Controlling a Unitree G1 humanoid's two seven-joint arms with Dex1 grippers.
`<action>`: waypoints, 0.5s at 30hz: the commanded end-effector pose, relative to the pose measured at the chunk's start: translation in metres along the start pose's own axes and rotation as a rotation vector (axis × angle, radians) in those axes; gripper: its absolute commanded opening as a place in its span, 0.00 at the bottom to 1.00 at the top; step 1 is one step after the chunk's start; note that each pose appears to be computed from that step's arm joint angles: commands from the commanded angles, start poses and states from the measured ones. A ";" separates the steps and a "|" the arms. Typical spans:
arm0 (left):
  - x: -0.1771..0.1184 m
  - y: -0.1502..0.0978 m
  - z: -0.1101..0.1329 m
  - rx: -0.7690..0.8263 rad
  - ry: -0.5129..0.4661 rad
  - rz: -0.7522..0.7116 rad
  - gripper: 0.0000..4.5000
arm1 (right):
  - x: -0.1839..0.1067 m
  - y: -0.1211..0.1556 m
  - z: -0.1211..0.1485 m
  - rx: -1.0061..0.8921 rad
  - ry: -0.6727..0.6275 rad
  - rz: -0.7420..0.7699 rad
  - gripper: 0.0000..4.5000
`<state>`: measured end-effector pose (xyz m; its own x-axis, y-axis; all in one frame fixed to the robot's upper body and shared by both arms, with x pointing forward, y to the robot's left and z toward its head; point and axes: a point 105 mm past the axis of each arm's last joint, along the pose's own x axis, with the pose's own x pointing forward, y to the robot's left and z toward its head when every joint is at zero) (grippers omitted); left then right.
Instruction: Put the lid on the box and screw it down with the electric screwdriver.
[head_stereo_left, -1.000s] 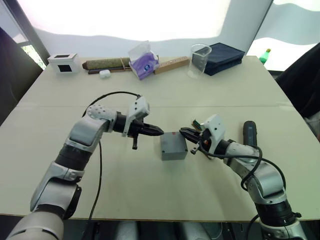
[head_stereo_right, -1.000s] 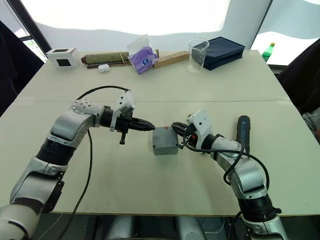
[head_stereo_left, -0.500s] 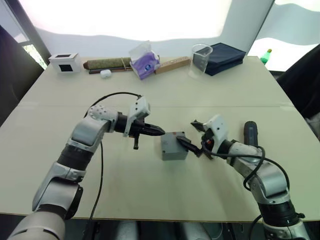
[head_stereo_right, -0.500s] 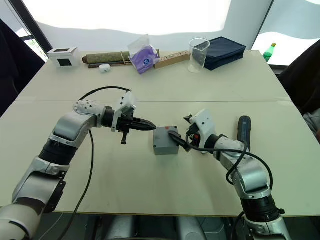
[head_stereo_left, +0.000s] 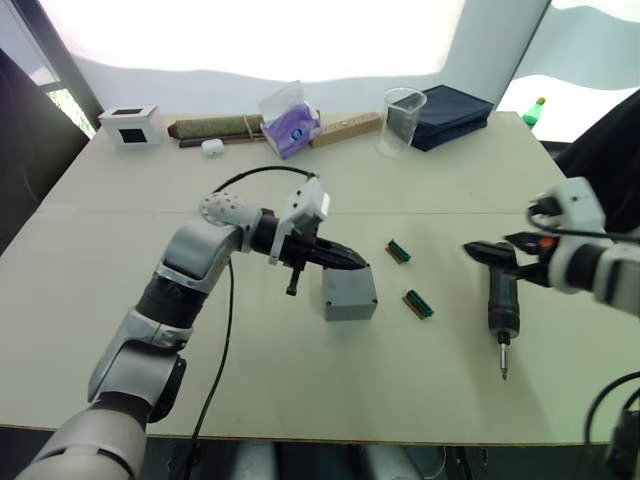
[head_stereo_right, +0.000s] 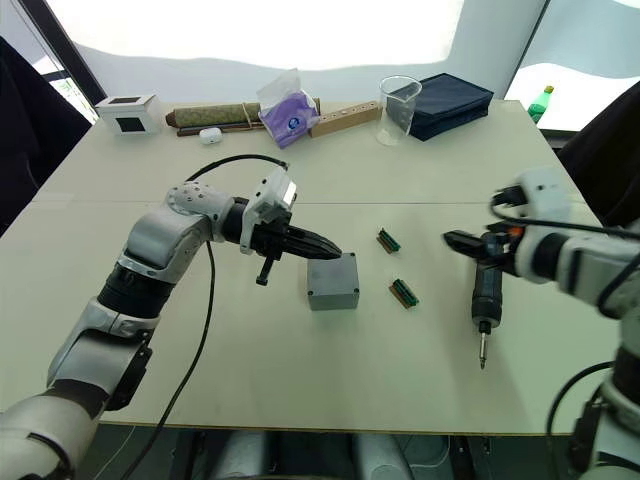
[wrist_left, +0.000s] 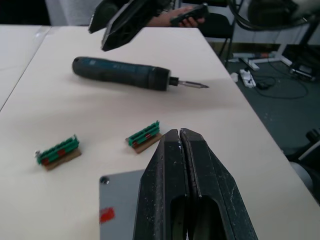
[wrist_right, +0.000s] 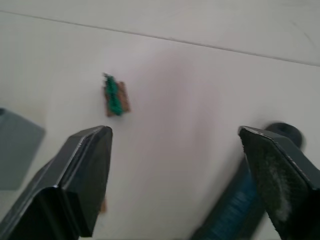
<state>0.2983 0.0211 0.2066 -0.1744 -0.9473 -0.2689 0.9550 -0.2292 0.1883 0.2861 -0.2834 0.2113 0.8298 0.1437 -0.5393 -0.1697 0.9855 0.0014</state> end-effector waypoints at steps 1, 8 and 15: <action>0.009 -0.005 0.010 0.110 0.013 -0.046 0.00 | -0.006 -0.009 -0.015 0.064 0.200 0.083 0.99; 0.014 -0.011 0.002 0.145 0.044 -0.059 0.00 | -0.005 -0.017 -0.042 0.197 0.401 0.136 0.99; 0.016 -0.020 -0.001 0.144 0.045 -0.057 0.00 | 0.010 -0.014 -0.045 0.235 0.450 0.160 0.99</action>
<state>0.2806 0.0123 0.1897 -0.2142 -0.9187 -0.3318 0.9137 -0.3085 0.2645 0.2707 -0.2997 0.1609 0.4699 0.2918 -0.8331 -0.1060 0.9556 0.2749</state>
